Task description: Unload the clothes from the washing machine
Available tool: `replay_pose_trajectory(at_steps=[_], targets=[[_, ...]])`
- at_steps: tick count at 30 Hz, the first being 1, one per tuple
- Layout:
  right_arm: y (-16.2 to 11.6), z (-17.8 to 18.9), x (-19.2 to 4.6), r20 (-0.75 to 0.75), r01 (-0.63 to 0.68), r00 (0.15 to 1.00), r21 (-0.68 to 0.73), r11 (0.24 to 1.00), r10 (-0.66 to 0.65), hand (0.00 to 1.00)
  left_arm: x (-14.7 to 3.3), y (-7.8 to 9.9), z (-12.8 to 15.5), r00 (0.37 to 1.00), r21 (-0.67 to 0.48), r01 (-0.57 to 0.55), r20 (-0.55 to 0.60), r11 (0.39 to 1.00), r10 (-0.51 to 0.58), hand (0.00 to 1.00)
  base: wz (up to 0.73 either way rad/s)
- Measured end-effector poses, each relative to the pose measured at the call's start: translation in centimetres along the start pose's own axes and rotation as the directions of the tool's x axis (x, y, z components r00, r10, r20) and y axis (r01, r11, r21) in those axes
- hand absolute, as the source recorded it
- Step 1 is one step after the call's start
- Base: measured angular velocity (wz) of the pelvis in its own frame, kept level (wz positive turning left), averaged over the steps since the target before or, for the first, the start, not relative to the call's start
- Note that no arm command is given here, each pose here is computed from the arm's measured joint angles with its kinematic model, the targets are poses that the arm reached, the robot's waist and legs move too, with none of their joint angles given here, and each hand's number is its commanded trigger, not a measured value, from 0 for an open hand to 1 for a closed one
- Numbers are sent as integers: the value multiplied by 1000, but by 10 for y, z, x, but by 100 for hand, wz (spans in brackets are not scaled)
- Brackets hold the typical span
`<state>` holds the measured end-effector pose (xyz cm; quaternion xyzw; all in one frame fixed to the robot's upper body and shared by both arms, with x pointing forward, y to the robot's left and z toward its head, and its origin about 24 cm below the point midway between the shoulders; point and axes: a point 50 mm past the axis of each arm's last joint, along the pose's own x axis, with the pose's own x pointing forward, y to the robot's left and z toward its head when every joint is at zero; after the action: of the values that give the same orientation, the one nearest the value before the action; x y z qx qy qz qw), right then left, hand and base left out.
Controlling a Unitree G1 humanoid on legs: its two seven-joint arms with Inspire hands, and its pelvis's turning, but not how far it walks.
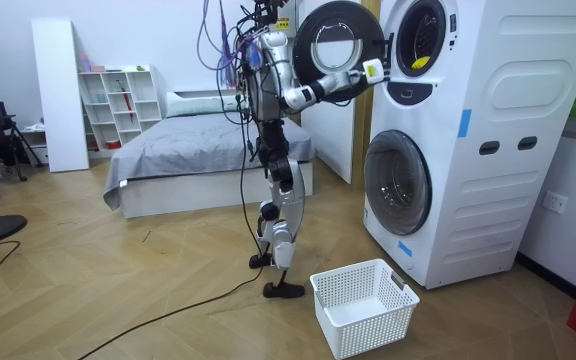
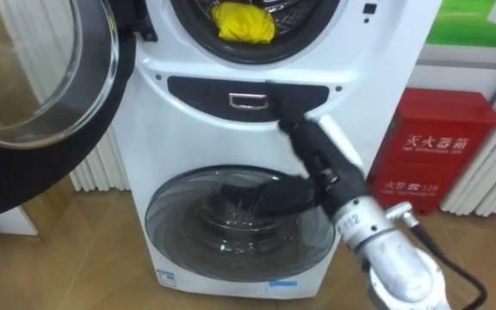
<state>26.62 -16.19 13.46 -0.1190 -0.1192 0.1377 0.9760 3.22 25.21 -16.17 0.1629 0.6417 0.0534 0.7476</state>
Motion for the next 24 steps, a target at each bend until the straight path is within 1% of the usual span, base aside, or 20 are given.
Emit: replay_pose_trajectory(at_steps=[3,7,15,20,24], targets=[[-2,10,8,42,6,999,-10,1000,-5,0,0,1,2,1000,-1,-3,11,1000,3,0,0],[-4,17,13,73,29,997,-26,999,-27,0,0,4,5,1000,-38,-11,20,999,12,0,0],[-6,20,21,68,46,997,-52,998,-42,0,0,2,4,1000,-51,-5,10,999,6,0,1],[-7,26,27,83,58,995,-86,995,-50,0,1,3,10,1000,-62,-7,13,998,8,0,0],[-9,21,30,51,70,997,-103,992,-65,0,1,5,13,1000,-68,-18,7,998,18,0,0]])
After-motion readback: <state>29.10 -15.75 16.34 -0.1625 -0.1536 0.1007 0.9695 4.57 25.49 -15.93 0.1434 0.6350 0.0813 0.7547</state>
